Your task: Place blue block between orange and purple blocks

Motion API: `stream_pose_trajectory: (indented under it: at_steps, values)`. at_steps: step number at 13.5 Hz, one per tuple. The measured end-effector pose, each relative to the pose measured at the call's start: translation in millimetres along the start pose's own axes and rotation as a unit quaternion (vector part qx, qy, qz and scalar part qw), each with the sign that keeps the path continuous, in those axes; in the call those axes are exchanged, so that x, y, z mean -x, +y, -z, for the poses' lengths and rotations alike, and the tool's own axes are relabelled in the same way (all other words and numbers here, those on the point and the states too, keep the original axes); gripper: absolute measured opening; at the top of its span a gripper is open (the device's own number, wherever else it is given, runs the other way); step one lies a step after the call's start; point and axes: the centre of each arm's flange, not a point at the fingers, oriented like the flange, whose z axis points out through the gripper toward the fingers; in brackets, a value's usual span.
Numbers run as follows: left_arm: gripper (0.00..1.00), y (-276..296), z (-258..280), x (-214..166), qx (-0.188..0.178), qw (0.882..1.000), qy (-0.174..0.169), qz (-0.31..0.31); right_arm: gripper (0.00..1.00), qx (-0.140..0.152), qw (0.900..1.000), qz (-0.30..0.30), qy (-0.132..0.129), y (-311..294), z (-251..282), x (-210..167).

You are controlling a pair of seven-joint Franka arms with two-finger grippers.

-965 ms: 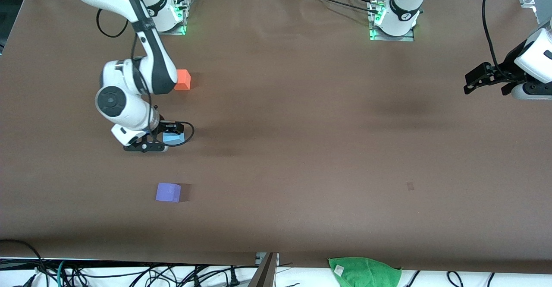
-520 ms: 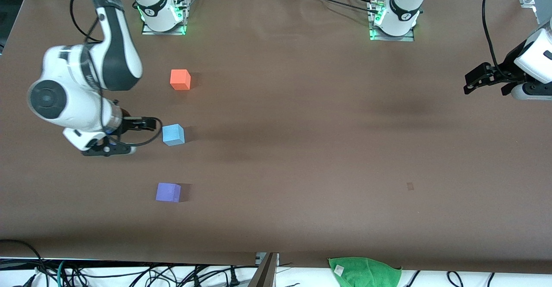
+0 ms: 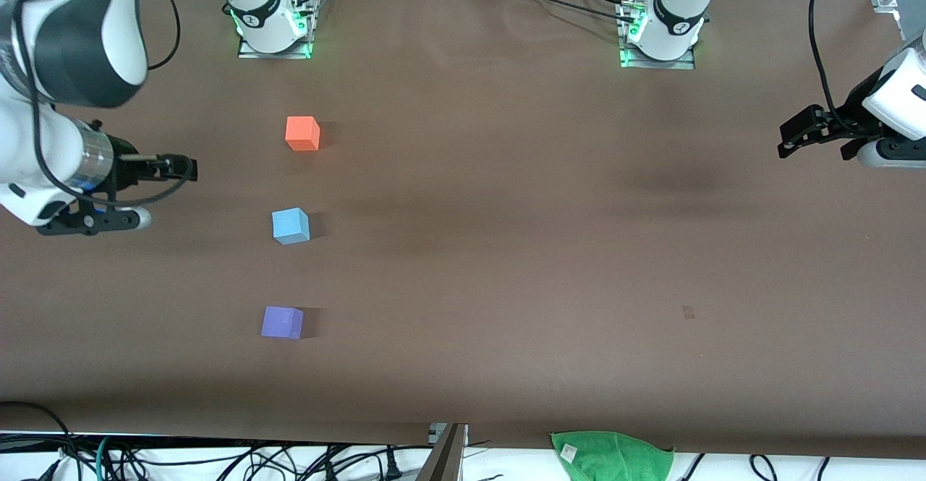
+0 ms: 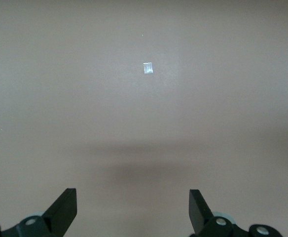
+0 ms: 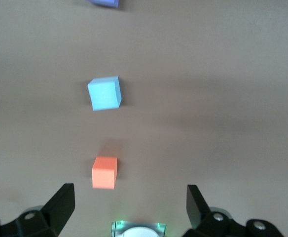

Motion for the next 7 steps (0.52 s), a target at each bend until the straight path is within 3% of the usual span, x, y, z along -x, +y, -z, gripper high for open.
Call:
stream_pose_trajectory:
  at_steps: [5,7]
  values:
    - [1.00,0.0,0.1,0.0,0.000,1.000,0.000,0.000,1.00,-0.039,0.999,0.017,0.010,15.3,30.7,30.1]
    - [1.00,0.0,0.1,0.0,0.000,1.000,0.000,0.000,1.00,-0.032,0.999,0.030,0.016,17.5,31.5,38.5]
